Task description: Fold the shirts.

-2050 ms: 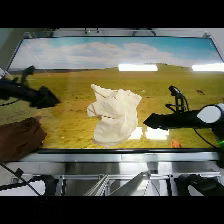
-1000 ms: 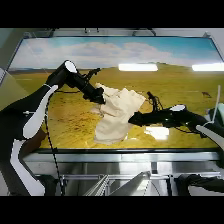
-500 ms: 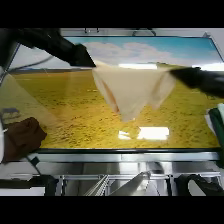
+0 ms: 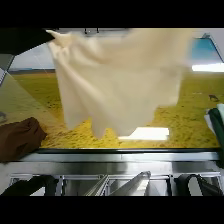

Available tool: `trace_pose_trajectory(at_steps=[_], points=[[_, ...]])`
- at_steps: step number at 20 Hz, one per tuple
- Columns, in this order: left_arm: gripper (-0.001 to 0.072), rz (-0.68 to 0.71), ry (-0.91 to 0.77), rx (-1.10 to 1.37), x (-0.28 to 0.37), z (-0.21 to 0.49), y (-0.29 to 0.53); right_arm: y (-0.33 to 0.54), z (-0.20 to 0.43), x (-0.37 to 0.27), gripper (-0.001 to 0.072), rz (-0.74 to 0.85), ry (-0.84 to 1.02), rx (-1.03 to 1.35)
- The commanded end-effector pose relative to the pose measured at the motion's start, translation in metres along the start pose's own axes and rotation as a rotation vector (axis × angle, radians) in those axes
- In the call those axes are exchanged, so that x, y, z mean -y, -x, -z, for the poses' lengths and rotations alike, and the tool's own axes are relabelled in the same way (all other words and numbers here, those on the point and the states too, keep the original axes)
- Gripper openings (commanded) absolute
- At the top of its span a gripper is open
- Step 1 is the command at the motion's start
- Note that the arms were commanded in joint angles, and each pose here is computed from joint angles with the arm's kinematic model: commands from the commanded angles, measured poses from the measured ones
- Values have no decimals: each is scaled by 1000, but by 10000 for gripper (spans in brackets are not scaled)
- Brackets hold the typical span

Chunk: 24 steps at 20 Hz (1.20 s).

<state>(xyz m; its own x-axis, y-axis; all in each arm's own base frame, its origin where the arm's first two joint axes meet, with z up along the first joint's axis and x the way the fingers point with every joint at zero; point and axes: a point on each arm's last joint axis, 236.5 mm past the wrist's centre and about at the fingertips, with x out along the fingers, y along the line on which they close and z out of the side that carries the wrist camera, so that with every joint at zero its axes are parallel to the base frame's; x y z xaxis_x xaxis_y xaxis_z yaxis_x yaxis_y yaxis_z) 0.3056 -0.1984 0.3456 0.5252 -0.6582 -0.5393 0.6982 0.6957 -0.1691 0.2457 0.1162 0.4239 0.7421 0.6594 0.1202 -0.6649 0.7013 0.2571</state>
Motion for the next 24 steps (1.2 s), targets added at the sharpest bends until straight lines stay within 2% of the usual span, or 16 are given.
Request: trace_pose_trajectory(at_steps=[1,6,11,12,13,14,15,21,24], points=[[25,34,13,-93,-11,24,-39,-5,52,39,18,6,-146,-178],[24,152,104,-383,-32,101,-168,-31,198,109,18,48,-440,-465],[25,202,207,-595,-53,172,-241,-47,332,125,19,72,-602,-724],[104,203,227,-620,-59,182,-248,-51,350,121,20,54,-634,-769],[422,201,243,-635,-65,189,-251,-55,364,115,84,32,-665,-805],[720,192,266,-640,-72,192,-251,-59,376,107,285,10,-688,-835],[714,180,285,-637,-81,193,-249,-62,387,99,373,-12,-711,-861],[713,126,532,-765,-134,226,-192,-90,471,31,378,-91,-750,-1035],[713,108,699,-827,-151,270,-165,-96,513,-12,378,-133,-800,-1105]])
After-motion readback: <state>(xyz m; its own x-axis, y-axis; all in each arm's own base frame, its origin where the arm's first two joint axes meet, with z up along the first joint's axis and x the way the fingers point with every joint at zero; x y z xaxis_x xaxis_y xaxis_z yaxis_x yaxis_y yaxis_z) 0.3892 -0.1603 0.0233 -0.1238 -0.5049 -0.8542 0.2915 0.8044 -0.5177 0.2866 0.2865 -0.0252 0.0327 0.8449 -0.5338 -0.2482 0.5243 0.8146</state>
